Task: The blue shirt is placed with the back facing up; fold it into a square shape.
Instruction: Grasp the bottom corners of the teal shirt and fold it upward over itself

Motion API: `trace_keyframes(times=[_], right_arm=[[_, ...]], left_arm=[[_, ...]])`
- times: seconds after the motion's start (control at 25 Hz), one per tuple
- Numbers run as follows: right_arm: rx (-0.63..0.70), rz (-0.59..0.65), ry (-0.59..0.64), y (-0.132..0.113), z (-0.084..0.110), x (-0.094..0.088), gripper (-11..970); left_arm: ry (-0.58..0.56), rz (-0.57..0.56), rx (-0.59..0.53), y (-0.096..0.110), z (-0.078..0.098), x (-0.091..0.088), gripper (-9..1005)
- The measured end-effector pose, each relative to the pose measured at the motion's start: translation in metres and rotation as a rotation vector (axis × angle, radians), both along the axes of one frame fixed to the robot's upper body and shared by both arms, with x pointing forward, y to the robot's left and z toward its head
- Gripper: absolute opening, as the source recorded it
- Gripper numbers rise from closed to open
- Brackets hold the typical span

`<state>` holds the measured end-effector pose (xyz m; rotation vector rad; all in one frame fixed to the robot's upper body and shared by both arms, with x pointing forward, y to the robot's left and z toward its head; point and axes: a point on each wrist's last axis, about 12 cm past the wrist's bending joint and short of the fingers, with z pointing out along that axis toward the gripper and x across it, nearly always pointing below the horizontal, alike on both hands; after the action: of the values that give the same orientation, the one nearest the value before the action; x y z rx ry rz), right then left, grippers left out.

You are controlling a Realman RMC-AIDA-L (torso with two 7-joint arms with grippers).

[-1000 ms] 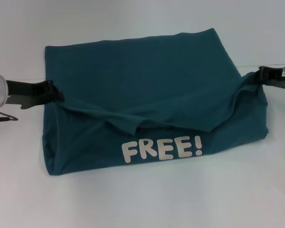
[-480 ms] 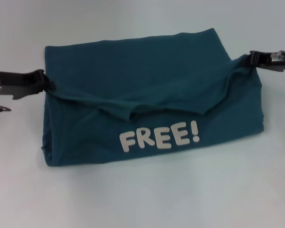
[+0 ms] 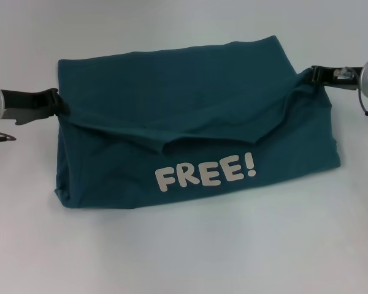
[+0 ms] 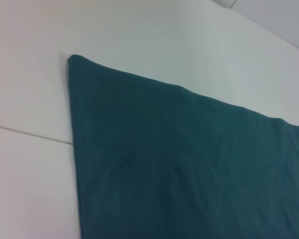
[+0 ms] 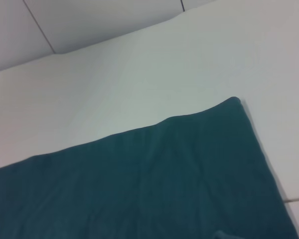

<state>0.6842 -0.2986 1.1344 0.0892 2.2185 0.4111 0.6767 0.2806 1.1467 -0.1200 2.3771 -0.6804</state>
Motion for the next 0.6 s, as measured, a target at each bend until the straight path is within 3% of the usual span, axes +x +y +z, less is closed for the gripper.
trace_keyframes(times=[0.6], right_arm=[[-0.055,0.009,-0.008,0.0066,-0.0046,0.0041,45]], left_arm=[[-0.004,0.007,0.013,-0.0025,-0.0053,-0.0001,27]])
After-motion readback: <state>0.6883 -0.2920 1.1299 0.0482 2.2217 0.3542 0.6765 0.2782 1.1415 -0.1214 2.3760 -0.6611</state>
